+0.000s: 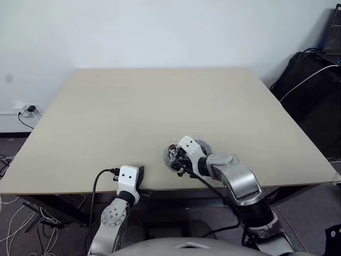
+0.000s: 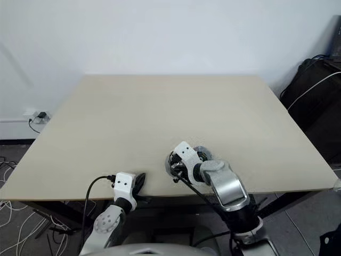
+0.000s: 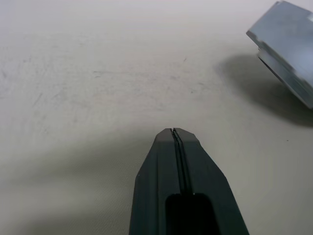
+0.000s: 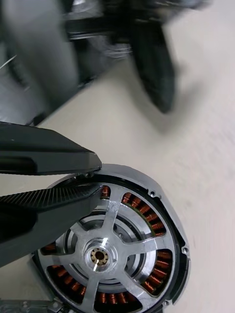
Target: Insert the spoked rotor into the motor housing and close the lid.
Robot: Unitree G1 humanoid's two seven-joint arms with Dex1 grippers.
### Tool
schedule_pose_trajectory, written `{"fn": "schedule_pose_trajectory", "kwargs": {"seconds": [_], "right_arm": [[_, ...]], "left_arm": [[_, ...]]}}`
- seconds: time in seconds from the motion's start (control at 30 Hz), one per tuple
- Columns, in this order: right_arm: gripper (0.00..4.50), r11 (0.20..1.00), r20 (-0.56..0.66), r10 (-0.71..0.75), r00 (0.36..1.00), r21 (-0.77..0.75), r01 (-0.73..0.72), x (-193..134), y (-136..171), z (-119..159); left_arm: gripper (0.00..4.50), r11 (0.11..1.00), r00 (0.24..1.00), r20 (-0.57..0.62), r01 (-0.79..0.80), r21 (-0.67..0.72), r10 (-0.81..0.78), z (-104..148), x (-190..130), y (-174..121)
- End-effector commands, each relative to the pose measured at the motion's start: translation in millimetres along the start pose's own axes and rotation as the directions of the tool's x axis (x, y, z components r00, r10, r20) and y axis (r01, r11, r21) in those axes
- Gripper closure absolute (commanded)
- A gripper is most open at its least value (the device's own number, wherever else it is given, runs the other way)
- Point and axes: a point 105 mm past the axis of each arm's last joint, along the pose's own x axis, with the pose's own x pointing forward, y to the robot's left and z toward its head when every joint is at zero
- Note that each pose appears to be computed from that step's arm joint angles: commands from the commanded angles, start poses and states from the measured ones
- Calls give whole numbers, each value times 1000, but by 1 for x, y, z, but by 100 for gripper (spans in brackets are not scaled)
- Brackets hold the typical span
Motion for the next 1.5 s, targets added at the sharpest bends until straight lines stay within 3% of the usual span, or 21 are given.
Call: {"fn": "schedule_pose_trajectory", "kwargs": {"seconds": [0.03,0.47,0.77,1.0,1.2,1.3,1.4,1.5], "right_arm": [[438,998,62,-54,997,20,53,-2,-4,21],[438,989,71,-92,993,126,82,39,-5,33],[144,981,141,14,990,187,-41,61,23,54],[144,943,369,216,904,162,-291,42,58,93],[338,945,579,218,786,77,-318,12,59,124],[434,968,662,147,735,56,-244,-3,49,135],[447,982,718,62,693,82,-173,-16,36,141],[447,982,764,-181,620,171,76,-33,0,147]], "left_arm": [[450,1000,999,31,12,0,-12,7,3,-3],[450,1000,999,32,-9,-8,9,6,1,1],[450,1000,999,31,-14,-3,14,7,1,2],[450,1000,999,28,-18,-2,18,6,-1,4],[450,1000,1000,29,-10,-3,10,6,-1,2],[450,1000,1000,28,-5,-2,5,6,-1,1],[450,1000,1000,27,1,0,-1,7,-1,1],[450,1000,1000,25,7,3,-7,7,-1,1]]}}
